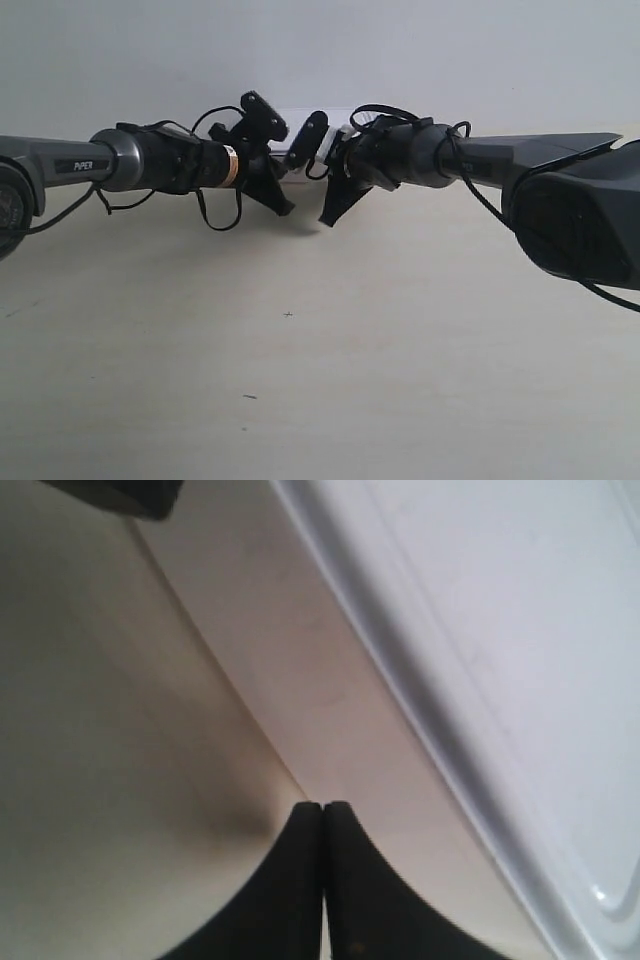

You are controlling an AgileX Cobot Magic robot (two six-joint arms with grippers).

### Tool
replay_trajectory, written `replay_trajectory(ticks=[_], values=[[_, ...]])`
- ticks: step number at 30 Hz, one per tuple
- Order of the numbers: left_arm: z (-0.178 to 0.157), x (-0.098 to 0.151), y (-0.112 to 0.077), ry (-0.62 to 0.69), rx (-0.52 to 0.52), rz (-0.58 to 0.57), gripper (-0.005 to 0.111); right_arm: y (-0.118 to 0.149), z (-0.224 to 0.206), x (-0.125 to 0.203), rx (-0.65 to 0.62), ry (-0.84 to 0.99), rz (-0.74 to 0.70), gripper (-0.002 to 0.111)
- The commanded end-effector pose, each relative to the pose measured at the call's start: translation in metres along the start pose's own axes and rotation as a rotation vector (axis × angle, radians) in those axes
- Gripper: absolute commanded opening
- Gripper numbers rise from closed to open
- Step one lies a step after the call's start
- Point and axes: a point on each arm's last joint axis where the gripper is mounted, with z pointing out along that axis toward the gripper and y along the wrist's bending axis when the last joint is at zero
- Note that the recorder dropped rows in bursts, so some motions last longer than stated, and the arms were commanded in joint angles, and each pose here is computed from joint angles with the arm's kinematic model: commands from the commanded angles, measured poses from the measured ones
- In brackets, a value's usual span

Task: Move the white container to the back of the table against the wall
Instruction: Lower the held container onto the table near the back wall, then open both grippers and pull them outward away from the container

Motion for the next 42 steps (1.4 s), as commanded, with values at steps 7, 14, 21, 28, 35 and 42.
replay_trajectory(ticks=[7,14,21,28,35,42], values=[[-0.032,0.000,0.006,0.056,-0.031,-0.049,0.000,-0.004,-0.016,0.000,-0.019,-0.015,0.039,0.000],[-0.050,0.007,-0.003,0.096,-0.011,-0.092,0.000,0.002,-0.037,0.008,-0.056,-0.028,0.029,0.000],[-0.085,0.002,-0.005,0.126,-0.041,-0.178,0.000,0.003,-0.077,0.013,-0.085,-0.084,0.099,0.000],[-0.138,-0.014,-0.011,0.097,-0.063,-0.343,0.000,-0.007,-0.134,0.016,-0.099,-0.151,0.370,0.000],[-0.207,-0.040,-0.025,0.010,-0.069,-0.478,0.000,-0.025,-0.195,0.038,-0.079,-0.148,0.666,0.000],[-0.281,-0.059,-0.057,-0.089,-0.041,-0.500,0.000,-0.033,-0.284,0.051,-0.049,-0.261,0.817,0.000]])
